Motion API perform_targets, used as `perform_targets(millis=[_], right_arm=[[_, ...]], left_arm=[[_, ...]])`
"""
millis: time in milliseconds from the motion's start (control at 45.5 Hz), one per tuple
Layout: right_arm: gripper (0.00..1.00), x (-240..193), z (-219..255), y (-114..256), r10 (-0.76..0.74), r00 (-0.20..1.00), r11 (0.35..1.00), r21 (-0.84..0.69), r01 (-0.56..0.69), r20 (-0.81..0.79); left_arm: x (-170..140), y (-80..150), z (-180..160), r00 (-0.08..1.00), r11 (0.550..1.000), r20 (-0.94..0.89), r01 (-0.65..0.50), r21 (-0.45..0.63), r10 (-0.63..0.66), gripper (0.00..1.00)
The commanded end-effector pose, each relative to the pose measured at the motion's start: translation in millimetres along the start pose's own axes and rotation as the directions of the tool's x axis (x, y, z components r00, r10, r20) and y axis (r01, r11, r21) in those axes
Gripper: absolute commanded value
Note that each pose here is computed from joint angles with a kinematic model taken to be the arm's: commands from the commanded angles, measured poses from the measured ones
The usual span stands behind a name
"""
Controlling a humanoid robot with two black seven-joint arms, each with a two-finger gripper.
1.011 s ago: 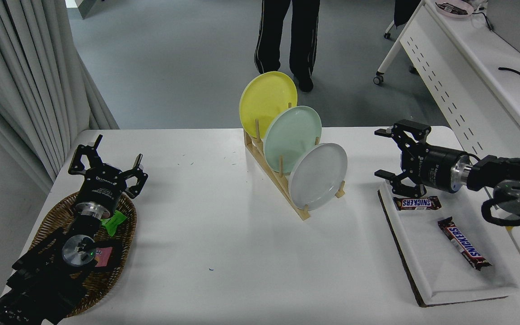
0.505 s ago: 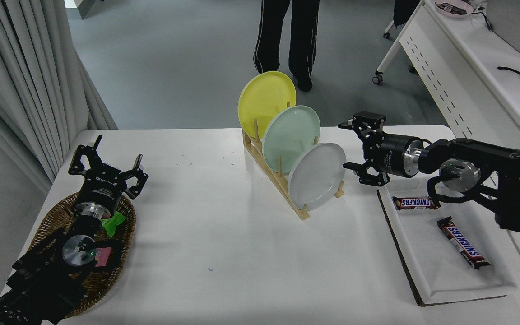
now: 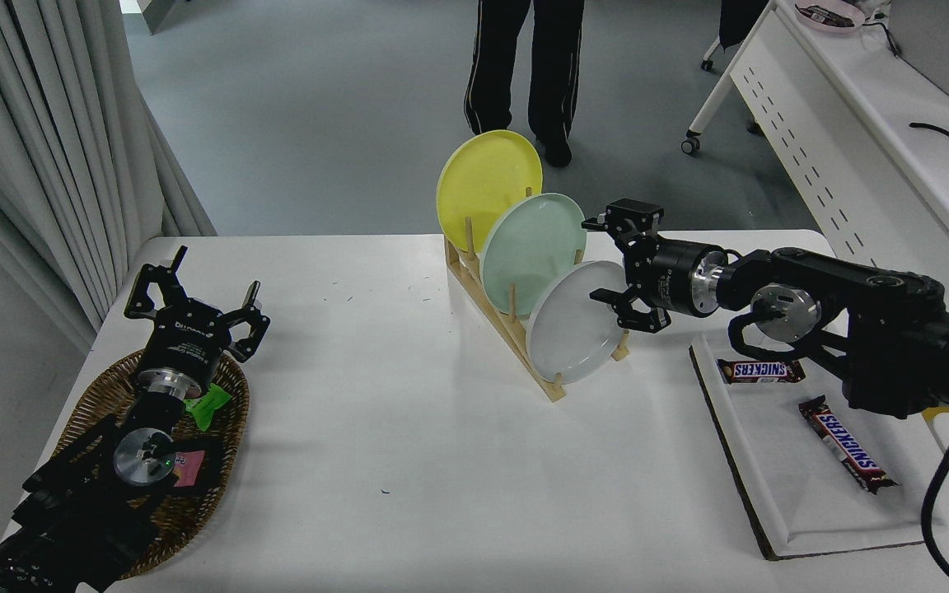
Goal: Place the plate on the table
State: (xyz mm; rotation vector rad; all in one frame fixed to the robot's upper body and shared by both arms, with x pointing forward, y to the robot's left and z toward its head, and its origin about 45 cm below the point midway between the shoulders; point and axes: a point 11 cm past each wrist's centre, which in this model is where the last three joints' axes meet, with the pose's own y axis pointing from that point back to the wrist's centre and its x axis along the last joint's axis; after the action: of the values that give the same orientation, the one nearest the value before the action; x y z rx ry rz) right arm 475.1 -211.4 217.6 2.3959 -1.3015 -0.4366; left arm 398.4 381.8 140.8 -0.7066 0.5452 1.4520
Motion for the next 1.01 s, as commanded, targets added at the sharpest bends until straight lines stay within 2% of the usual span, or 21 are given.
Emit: perform_targets(millis=[0,352,681,725,835,901,989], right_arm=[[0.99,4.7,0.0,-9.0,0.024,1.0,1.0,0.005,-0.024,-0.003],[0.92,-5.7,9.4,-14.6,-0.008,1.0,0.998,-0.06,0.008,0.003],[0.65,-9.3,3.8,-14.6,-0.033,0.999,0.998,-0.044,0.034,0.024],[0.57,-9.0,1.8,-14.3,-0.034,0.999,0.999,-0.038,0.035,0.029],[0.54,-8.5,0.4,-14.0,-0.034,0.999,0.999,-0.039,0.035,0.032],[0.44,-7.5,0.6,-13.8,-0.031,0.999,0.999,-0.042,0.032,0.032],[0.43,-6.7,1.6,-13.3,-0.028,0.999,0.998,-0.057,0.029,0.031]], left_arm=[[0.0,0.0,0.1,1.0,1.0,0.0,0.0,-0.001,0.0,1.0],[0.0,0.0,0.1,1.0,1.0,0.0,0.0,-0.001,0.0,1.0],[0.0,0.0,0.1,1.0,1.0,0.0,0.0,-0.001,0.0,1.0],[0.0,0.0,0.1,1.0,1.0,0.0,0.0,-0.001,0.0,1.0],[0.0,0.0,0.1,1.0,1.0,0.0,0.0,-0.001,0.0,1.0],[0.0,0.0,0.1,1.0,1.0,0.0,0.0,-0.001,0.0,1.0],[0.0,0.0,0.0,1.0,1.0,0.001,0.0,0.0,0.0,1.0]])
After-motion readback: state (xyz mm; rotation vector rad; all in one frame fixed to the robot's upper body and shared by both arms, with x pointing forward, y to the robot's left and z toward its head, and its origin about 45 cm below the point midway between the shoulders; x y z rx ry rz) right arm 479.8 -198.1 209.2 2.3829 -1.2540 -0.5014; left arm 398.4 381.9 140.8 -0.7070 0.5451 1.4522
